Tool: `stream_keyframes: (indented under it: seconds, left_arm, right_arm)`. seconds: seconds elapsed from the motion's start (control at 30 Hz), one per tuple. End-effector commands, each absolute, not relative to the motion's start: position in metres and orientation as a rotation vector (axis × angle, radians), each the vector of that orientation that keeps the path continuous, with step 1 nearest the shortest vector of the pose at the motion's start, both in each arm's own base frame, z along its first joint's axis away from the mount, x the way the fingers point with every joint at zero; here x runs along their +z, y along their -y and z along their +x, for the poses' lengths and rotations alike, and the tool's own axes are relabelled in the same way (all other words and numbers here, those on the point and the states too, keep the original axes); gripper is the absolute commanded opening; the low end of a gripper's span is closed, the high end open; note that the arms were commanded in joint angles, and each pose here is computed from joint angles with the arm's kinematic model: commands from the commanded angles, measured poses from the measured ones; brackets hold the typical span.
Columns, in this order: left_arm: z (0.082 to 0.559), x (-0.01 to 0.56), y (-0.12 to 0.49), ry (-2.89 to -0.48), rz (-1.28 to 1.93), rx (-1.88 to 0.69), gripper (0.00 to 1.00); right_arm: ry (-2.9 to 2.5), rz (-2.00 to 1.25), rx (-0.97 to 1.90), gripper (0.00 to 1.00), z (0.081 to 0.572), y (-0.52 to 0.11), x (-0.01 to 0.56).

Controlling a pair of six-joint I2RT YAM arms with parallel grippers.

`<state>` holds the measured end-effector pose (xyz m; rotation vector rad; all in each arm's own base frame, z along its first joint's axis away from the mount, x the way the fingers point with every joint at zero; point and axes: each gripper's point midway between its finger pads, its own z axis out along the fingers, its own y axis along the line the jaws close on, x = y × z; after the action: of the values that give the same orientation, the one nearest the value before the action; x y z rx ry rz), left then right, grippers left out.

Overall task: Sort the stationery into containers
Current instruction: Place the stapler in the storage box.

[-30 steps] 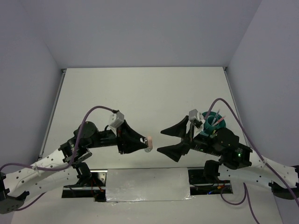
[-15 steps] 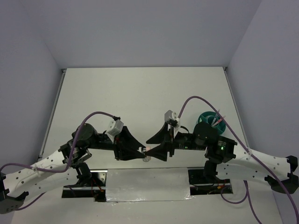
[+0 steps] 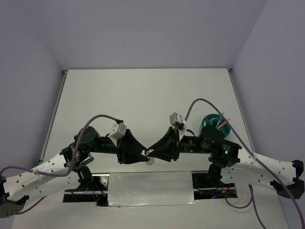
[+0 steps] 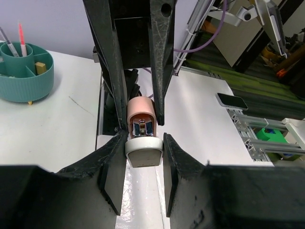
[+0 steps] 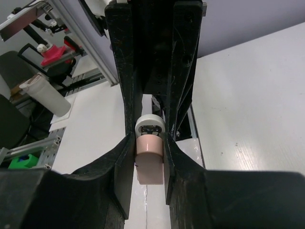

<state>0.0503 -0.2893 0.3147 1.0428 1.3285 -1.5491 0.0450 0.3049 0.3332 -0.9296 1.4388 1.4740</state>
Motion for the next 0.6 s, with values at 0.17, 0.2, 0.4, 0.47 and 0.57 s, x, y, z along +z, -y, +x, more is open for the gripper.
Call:
stream_keyframes:
  seconds: [0.17, 0.2, 0.4, 0.47, 0.57]
  left_arm:
    - [0.120, 0.324, 0.278, -1.506, 0.695, -1.228, 0.99]
    - [0.142, 0.318, 0.272, -1.581, 0.582, -1.131, 0.99]
    - [0.194, 0.283, 0.171, -1.978, 0.046, -0.532, 0.99]
    - [0.195, 0.294, 0.140, -1.963, -0.079, -0.436, 0.99]
    - [0.178, 0.301, 0.116, -1.924, -0.062, -0.467, 0.99]
  right_arm:
    - [-1.481, -0.769, 1.297, 0.00, 0.080, -0.287, 0.318]
    - [-1.503, -0.740, 1.253, 0.00, 0.088, -0.282, 0.312]
    - [-1.691, -0.421, 0.882, 0.00, 0.165, -0.213, 0.267]
    - [-1.811, -0.260, 0.694, 0.00, 0.189, -0.178, 0.245]
    - [-1.924, 0.019, 0.381, 0.00, 0.222, -0.111, 0.224]
